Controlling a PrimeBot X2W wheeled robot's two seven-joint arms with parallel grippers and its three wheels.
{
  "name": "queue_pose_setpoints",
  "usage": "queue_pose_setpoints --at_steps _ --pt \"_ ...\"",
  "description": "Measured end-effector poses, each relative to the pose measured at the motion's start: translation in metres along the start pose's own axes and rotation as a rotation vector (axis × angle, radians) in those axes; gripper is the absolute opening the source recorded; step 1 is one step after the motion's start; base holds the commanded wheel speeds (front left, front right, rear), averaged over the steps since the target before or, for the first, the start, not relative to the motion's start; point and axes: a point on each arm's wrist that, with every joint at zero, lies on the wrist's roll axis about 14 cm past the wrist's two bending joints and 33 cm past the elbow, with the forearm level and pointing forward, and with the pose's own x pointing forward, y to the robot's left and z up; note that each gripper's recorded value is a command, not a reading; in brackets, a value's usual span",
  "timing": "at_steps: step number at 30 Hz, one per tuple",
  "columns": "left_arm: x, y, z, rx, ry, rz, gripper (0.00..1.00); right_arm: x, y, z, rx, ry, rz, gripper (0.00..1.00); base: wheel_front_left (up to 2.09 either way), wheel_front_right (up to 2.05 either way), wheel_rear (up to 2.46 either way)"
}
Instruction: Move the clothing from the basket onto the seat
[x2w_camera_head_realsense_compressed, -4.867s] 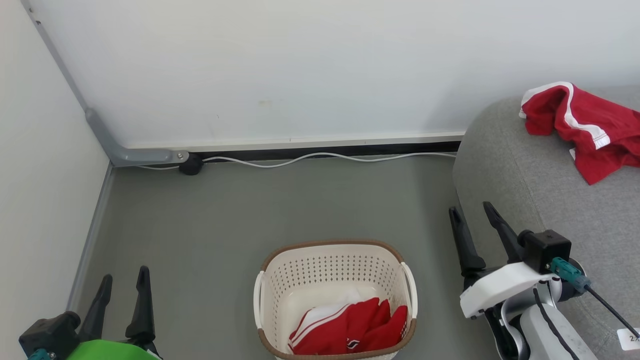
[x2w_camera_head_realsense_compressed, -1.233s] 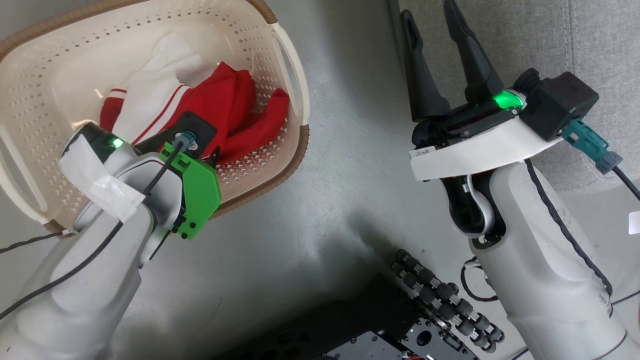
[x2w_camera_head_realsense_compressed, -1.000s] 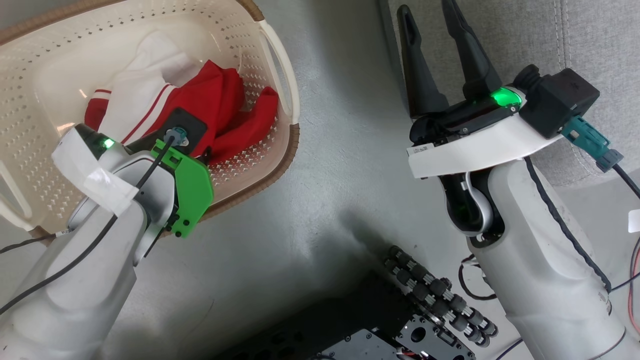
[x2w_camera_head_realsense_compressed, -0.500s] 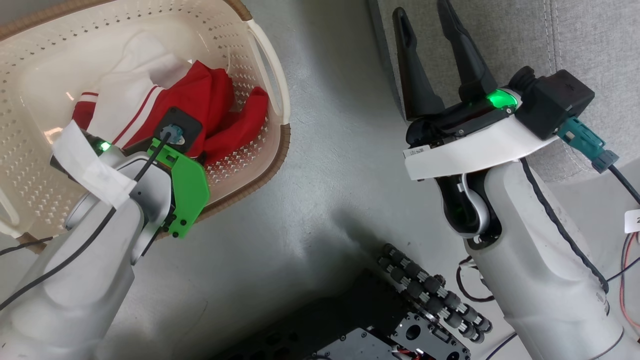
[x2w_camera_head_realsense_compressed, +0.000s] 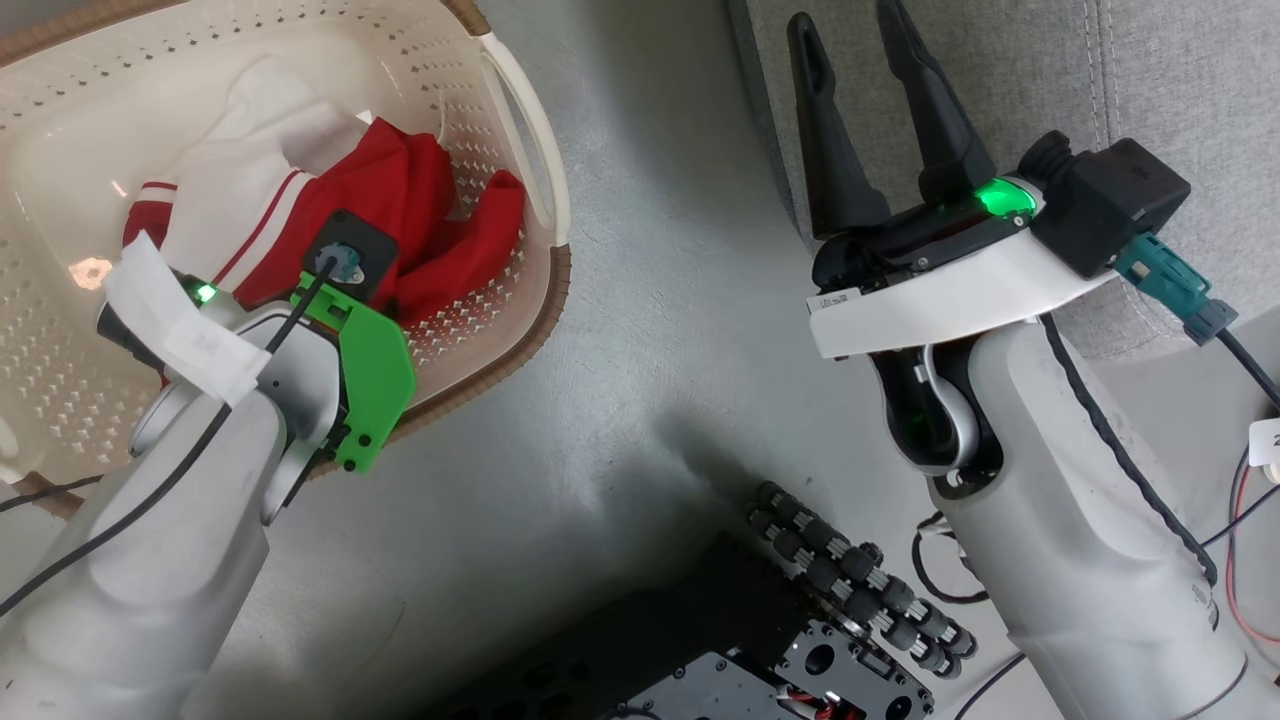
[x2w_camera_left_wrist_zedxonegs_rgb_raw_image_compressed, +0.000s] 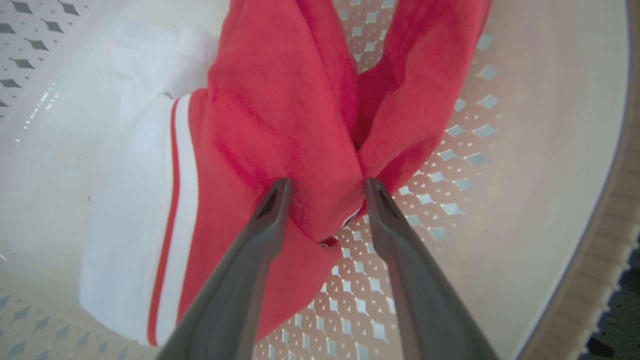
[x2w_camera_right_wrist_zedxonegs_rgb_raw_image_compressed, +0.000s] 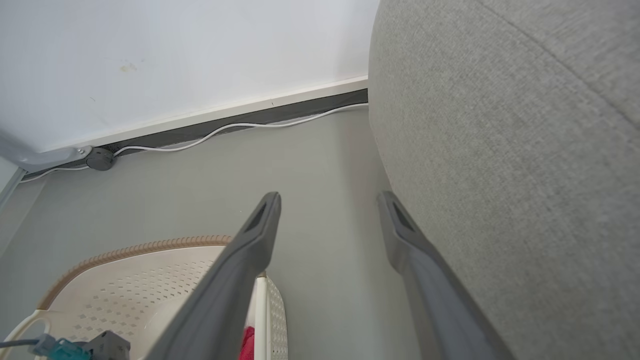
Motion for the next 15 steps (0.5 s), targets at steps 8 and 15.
queue_pose_setpoints --at_steps 8,15 --pt "0.0033 0.0005 -0.0025 -0.01 0.012 -0.002 0.29 0.0012 -0.0014 -0.0038 0.001 0.007 -0.004 1.0 0.0 0.0 0.0" --pt "0.0053 0.0024 0.0018 -0.019 -0.007 -0.002 0.0 0.0026 -0.0017 -0.0075 0.002 0.014 -0.005 1.0 0.0 0.0 0.0"
